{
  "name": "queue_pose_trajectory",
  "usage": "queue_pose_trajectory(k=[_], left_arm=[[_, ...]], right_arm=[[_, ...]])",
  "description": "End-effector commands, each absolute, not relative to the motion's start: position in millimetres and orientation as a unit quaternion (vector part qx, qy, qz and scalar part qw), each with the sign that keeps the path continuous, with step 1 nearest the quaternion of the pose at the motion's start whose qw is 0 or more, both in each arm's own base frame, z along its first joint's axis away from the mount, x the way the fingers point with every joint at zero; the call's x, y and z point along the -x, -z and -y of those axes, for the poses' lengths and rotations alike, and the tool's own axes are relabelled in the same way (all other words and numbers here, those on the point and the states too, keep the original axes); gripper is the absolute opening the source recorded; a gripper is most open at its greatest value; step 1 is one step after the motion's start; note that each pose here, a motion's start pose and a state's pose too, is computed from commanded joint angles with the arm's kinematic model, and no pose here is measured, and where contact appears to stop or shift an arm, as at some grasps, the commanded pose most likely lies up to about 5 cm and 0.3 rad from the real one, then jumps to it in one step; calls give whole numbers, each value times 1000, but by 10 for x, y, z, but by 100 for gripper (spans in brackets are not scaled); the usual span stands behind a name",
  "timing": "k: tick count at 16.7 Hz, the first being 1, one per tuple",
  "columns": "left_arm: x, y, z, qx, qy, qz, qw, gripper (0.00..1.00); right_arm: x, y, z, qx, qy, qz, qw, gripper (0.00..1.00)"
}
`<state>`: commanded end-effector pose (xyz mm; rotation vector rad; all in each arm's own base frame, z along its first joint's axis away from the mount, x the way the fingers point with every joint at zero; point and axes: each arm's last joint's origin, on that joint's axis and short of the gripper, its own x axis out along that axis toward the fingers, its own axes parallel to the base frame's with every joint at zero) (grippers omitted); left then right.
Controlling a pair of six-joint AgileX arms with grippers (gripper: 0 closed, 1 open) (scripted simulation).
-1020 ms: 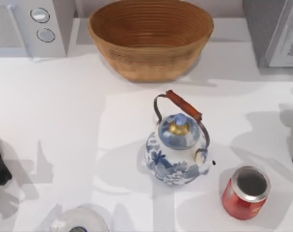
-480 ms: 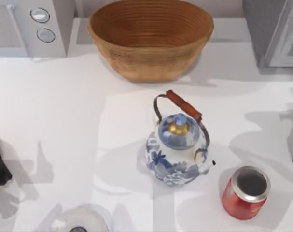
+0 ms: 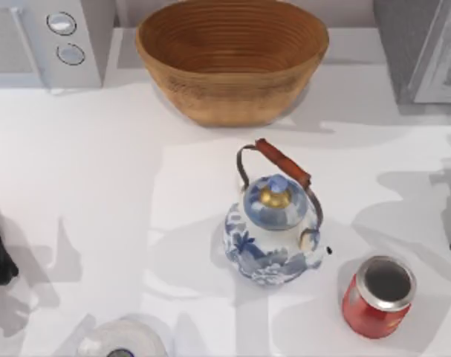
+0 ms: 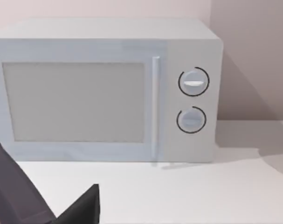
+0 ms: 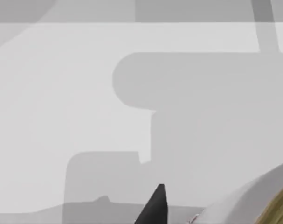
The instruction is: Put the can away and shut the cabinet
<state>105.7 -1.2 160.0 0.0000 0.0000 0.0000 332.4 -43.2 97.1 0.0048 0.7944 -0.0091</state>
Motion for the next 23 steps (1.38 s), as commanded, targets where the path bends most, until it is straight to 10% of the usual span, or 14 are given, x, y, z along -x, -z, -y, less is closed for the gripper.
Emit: queue_pose_trajectory(k=[11, 23], left_arm=[[-1057, -1600, 12, 0, 0, 0, 1000, 100], [-1057, -1600, 12, 0, 0, 0, 1000, 100]], right_arm=[[-3385, -1099, 430, -13, -4, -403, 915, 0], [-3324, -2476, 439, -3, 6, -386, 922, 0]])
